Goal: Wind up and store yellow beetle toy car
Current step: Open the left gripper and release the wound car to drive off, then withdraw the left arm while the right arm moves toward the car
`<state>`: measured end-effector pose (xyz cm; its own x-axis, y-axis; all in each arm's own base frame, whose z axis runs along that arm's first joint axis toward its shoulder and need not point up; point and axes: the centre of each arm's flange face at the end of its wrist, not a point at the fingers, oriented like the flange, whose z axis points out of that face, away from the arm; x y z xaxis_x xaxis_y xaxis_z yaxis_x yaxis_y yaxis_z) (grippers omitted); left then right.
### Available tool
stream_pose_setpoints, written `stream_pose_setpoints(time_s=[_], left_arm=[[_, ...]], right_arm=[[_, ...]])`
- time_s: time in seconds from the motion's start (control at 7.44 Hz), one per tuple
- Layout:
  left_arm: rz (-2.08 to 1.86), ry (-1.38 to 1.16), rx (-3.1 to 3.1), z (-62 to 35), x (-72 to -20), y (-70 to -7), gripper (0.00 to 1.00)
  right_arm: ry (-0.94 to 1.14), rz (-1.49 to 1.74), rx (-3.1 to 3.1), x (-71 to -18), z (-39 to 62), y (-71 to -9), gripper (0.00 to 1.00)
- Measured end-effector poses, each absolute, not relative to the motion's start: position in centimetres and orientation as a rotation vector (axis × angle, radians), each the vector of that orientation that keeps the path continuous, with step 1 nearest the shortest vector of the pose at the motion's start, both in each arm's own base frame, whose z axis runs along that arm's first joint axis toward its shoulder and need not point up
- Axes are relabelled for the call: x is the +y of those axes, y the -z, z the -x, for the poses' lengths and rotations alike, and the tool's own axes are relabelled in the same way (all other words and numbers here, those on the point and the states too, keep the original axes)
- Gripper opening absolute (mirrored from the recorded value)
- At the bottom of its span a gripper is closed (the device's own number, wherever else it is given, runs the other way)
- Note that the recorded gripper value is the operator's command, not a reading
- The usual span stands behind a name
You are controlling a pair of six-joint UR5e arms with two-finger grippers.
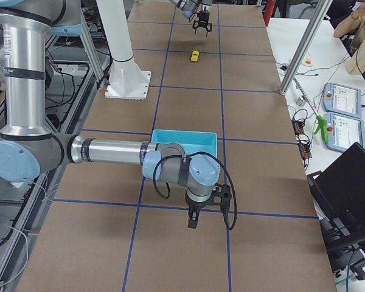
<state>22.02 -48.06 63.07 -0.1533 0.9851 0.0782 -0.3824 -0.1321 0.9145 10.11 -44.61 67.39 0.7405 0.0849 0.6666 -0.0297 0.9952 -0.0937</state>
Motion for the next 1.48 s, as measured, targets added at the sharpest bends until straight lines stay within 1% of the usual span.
stream_pose_setpoints(time_s=[0.94, 1.48], left_arm=[[-0.922, -1.514, 0.937, -20.2, -48.7, -62.9, 1.00], [-0.863, -1.361, 0.956, -18.0, -49.6, -62.4, 1.00]], right_arm=[[-0.062, 0.078, -0.734, -44.6, -10.1, -67.3, 1.00], [-0.062, 0.078, -0.734, -44.6, -10.1, -67.3, 1.00]])
